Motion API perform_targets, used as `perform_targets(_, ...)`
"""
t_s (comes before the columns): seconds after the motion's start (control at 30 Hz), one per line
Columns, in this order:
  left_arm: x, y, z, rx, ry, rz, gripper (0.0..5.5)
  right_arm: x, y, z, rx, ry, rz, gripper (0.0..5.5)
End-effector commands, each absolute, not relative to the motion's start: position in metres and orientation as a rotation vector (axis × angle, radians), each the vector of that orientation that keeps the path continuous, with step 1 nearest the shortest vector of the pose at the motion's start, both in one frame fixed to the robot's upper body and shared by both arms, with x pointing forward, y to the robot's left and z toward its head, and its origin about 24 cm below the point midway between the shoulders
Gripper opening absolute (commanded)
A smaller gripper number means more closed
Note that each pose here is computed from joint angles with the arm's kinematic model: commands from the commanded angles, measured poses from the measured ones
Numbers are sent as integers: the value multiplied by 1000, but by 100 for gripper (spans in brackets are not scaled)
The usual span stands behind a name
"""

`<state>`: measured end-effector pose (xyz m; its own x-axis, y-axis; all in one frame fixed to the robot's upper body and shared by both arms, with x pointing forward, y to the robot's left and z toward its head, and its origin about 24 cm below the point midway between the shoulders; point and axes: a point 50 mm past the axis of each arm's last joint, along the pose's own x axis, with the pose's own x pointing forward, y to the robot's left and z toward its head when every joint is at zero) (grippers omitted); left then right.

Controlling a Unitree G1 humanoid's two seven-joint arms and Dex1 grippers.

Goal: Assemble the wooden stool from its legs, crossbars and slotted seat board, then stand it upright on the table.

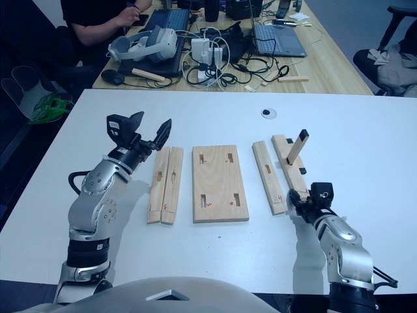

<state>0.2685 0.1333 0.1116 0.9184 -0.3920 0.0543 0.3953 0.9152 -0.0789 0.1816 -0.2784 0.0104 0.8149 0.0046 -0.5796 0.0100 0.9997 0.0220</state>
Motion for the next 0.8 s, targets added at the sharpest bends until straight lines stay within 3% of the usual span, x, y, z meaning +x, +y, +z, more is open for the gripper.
perform_targets(0.03, 273, 132, 113, -93, -27, -409, 430, 155, -263, -25, 114, 869, 16, 207)
perform_targets(0.13, 275, 136, 113, -125, -24, -379, 430, 162, -259, -19, 30, 803, 79, 207)
perform_targets(0.3, 284, 148, 116, -217, -20, -282, 430, 200, -267, 19, -27, 427, 131, 207)
perform_targets(0.57, 304, 168, 130, -308, -54, -186, 430, 250, -282, 79, -98, 77, 203, 206)
perform_targets(0.63, 309, 163, 136, -472, -28, -239, 430, 256, -270, 91, -91, 38, 316, 206)
perform_targets(0.8, 301, 136, 161, -862, 34, -623, 430, 269, -234, 119, -117, -39, 563, 206)
